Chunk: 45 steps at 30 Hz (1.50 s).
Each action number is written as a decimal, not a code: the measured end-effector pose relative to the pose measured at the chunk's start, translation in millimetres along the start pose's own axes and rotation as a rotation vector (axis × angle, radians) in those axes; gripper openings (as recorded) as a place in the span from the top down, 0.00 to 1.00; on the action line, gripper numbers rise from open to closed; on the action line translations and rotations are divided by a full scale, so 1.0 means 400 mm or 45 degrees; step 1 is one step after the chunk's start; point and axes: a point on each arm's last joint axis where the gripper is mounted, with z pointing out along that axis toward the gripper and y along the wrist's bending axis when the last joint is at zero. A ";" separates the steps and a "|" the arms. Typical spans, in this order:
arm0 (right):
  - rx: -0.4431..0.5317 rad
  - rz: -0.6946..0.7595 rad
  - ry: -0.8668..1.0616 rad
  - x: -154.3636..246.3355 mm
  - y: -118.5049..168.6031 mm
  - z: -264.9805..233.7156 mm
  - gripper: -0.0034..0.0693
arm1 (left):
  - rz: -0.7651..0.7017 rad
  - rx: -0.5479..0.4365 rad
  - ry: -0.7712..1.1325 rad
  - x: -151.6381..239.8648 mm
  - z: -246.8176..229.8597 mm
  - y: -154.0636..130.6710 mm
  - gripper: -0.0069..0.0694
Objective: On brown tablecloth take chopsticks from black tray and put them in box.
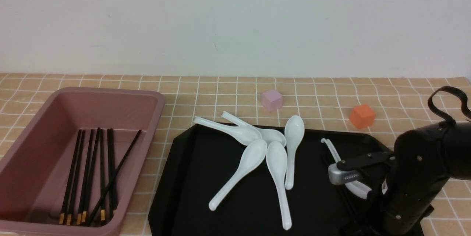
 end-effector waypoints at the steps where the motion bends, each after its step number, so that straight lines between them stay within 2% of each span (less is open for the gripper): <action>1: 0.002 0.000 0.001 0.000 -0.001 0.000 0.75 | 0.000 0.000 0.000 0.000 0.000 0.000 0.60; 7: -0.011 0.028 -0.004 0.001 0.002 -0.006 0.76 | 0.000 0.000 0.000 0.000 0.000 0.000 0.60; 13: -0.083 0.101 -0.014 0.021 0.014 -0.036 0.76 | 0.000 0.000 0.000 0.000 0.000 0.000 0.60; 20: -0.152 0.083 -0.093 0.036 0.032 -0.174 0.76 | 0.000 0.000 0.000 0.000 0.000 0.000 0.60; 23: -0.229 0.088 -0.184 0.023 0.050 -0.254 0.76 | 0.000 0.000 0.000 0.000 0.000 0.000 0.60; 28: -0.467 0.030 -0.406 -0.024 0.108 -0.385 0.76 | 0.000 0.000 0.000 0.000 0.000 0.000 0.60; 31: -0.680 -0.111 -0.566 -0.067 0.201 -0.452 0.76 | 0.000 0.000 0.000 0.000 0.000 0.000 0.60; 34: -0.805 -0.226 -0.623 -0.098 0.295 -0.468 0.76 | 0.000 0.000 0.000 0.000 0.000 0.000 0.60; 36: -0.887 -0.308 -0.633 -0.125 0.384 -0.459 0.76 | 0.000 0.000 0.000 0.000 0.000 0.000 0.60; 37: -0.904 -0.319 -0.631 -0.135 0.404 -0.454 0.76 | 0.000 0.000 0.000 0.000 0.000 0.000 0.60; 40: -0.966 -0.388 -0.616 -0.170 0.524 -0.413 0.76 | 0.000 0.000 0.000 0.000 0.000 0.000 0.60; 45: -1.004 -0.429 -0.657 -0.245 0.689 -0.305 0.76 | 0.000 0.000 0.000 0.000 0.000 0.000 0.60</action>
